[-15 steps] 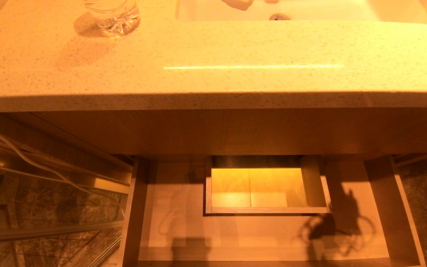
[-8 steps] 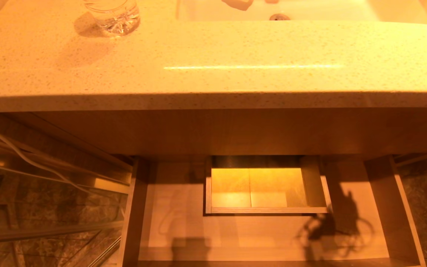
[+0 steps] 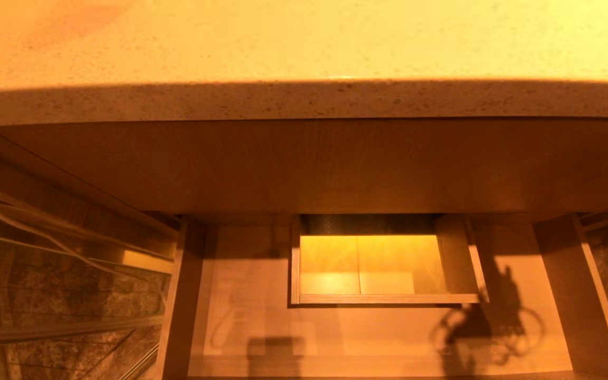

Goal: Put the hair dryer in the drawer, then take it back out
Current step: Put it into the drawer

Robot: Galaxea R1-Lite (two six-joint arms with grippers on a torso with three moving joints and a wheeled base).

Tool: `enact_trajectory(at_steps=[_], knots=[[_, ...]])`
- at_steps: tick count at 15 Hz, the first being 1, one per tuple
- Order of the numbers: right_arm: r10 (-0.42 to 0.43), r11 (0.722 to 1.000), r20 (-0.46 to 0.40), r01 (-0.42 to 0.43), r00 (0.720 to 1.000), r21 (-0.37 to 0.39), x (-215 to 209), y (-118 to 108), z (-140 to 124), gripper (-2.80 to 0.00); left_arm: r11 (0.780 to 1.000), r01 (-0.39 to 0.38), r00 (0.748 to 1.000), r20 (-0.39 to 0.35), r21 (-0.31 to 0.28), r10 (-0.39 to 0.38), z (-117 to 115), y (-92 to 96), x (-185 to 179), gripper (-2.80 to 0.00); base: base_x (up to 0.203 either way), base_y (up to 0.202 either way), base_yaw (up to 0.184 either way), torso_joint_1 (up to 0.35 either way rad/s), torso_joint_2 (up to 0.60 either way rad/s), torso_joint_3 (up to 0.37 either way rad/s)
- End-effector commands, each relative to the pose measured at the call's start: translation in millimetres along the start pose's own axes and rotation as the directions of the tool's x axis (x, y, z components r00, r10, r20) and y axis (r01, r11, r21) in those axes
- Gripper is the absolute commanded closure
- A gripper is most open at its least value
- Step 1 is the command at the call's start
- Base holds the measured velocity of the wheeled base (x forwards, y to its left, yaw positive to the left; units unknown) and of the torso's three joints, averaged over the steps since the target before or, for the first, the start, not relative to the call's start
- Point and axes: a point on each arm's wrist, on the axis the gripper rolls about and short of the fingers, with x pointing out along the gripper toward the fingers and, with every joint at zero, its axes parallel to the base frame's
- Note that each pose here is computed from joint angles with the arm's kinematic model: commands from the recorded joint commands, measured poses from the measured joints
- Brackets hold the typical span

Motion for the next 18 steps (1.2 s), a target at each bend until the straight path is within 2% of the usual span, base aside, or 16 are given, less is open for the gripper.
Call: enact_trajectory(at_steps=[1,18], knots=[[0.0,1.0,0.0,0.0,1.0,-0.002,-1.9,0.6,-0.5,0.0,1.0,0.0,1.0,-0.001,0.0,0.0,-0.4,0.0,0.1,0.0,0.0,0.0,0.0,-0.028,0.13,0.1],[-0.001,1.0,0.005,0.001,1.0,-0.003,-2.2,0.5,0.0,0.0,1.0,0.0,1.0,-0.001,0.001,0.0,-0.4,0.0,0.1,0.0,0.0,0.0,0.0,-0.003,0.01,0.005]])
